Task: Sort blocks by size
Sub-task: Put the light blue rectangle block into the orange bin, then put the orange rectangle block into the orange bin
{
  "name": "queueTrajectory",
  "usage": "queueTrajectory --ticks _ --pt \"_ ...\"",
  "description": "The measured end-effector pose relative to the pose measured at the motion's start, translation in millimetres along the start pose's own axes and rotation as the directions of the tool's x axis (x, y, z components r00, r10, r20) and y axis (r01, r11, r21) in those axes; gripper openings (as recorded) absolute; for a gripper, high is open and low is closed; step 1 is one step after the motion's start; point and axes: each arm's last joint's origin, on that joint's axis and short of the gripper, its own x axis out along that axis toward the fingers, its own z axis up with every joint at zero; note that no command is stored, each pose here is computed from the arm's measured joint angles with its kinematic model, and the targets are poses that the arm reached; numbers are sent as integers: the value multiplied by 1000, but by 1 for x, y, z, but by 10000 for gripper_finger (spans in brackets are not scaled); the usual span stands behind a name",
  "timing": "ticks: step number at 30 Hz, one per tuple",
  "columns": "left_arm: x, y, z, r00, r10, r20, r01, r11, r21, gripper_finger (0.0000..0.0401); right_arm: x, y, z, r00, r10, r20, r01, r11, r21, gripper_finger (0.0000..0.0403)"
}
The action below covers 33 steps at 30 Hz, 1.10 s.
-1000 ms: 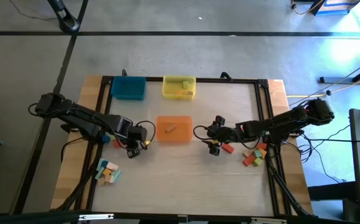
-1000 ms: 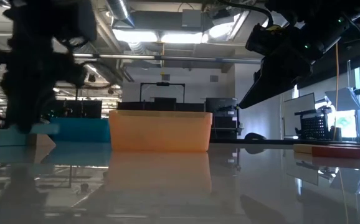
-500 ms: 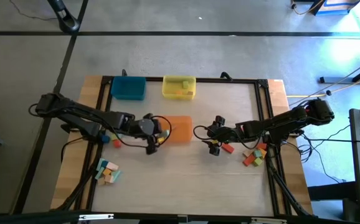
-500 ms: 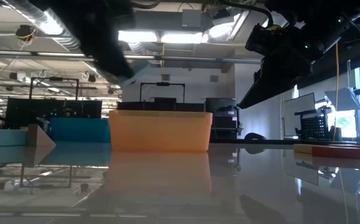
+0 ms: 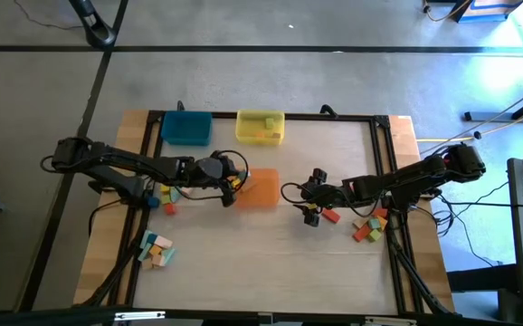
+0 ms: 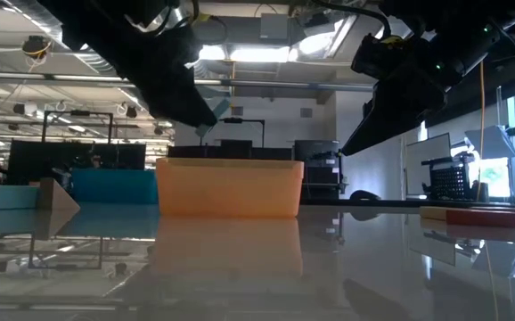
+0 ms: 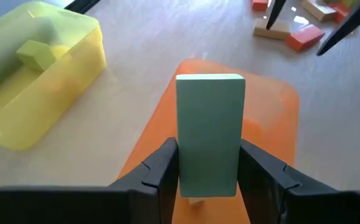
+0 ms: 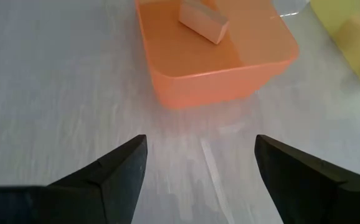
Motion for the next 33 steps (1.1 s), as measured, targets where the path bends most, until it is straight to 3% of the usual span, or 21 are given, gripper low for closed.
queueTrajectory --ticks 10,15,18,24,28,33 --pt "-1 1 0 1000 -3 -3 3 1000 9 208 0 0 0 1000 0 -1 0 1000 0 296" --pt "-15 2 8 1000 -8 -7 8 999 31 218 -4 0 1 998 27 -56 -27 1000 -9 296" --pt "-27 1 7 999 -12 -45 15 999 50 219 -14 1 10 988 85 -127 -80 996 42 296" --pt "-44 -1 -6 986 -9 -164 14 1000 28 219 -38 3 10 899 171 -404 -84 971 223 296" --pt "-47 -6 -15 977 -3 -215 6 1000 11 219 -51 11 -3 814 181 -552 5 948 317 296" --pt "-47 -9 -26 971 -8 -239 14 1000 23 219 -52 17 -25 779 126 -614 138 921 363 296"
